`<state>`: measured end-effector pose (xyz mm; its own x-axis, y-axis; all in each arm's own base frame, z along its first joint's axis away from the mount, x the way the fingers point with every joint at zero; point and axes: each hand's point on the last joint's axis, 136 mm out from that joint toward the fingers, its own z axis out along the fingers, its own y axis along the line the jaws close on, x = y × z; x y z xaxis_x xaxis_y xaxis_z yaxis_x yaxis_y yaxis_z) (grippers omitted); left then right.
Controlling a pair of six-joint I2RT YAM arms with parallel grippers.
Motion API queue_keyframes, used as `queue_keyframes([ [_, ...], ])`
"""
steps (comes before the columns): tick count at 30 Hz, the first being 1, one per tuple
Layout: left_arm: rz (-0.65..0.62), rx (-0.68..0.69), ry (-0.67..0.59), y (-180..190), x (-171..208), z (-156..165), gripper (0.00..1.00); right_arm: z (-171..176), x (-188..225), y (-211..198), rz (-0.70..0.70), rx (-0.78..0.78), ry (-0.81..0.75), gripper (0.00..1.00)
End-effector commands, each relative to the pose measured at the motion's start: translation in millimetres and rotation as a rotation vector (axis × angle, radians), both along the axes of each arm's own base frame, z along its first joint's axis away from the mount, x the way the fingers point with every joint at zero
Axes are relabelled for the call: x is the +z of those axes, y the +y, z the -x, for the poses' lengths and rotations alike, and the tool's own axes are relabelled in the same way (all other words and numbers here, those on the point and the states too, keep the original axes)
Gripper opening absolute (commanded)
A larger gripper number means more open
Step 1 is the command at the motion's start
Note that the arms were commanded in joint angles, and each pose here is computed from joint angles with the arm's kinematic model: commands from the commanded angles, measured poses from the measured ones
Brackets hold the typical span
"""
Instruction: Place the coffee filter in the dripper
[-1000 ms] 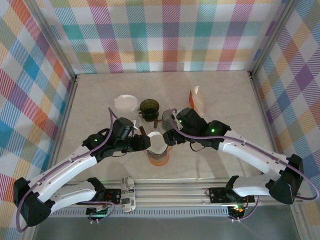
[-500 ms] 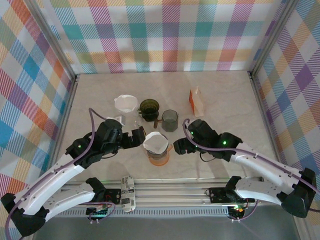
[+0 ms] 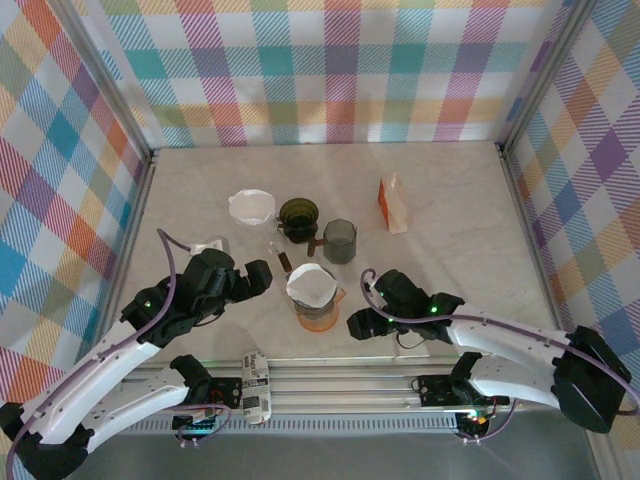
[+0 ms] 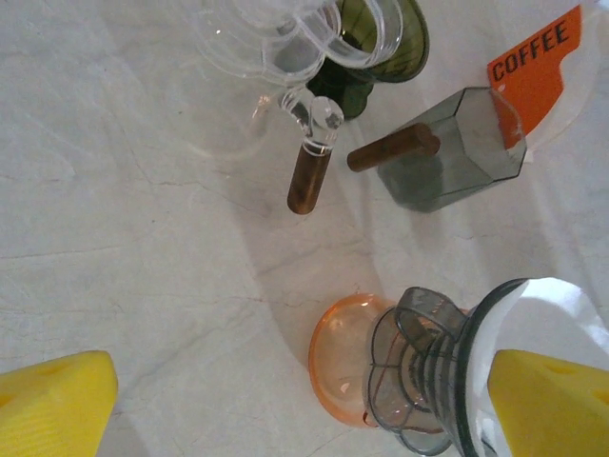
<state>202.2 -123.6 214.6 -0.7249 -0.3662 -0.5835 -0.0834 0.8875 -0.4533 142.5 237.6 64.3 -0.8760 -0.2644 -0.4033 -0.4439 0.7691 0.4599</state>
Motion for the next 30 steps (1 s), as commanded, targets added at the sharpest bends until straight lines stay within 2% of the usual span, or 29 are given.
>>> queue_keyframes([
  [1, -0.001, 0.043, -0.024, 11, 6, 0, 1.00, -2, 11, 32, -0.150, 0.052, -0.007, 0.69],
  [7, 0.008, 0.051, -0.044, 15, 12, 1, 1.00, -9, 3, 52, -0.203, 0.071, -0.016, 0.62],
  [23, 0.030, 0.044, -0.057, 16, 19, 5, 1.00, -30, -7, 90, -0.244, 0.124, -0.044, 0.54],
  [30, 0.028, 0.081, -0.088, 30, 27, 11, 1.00, -44, -11, 111, -0.229, 0.167, -0.066, 0.54],
])
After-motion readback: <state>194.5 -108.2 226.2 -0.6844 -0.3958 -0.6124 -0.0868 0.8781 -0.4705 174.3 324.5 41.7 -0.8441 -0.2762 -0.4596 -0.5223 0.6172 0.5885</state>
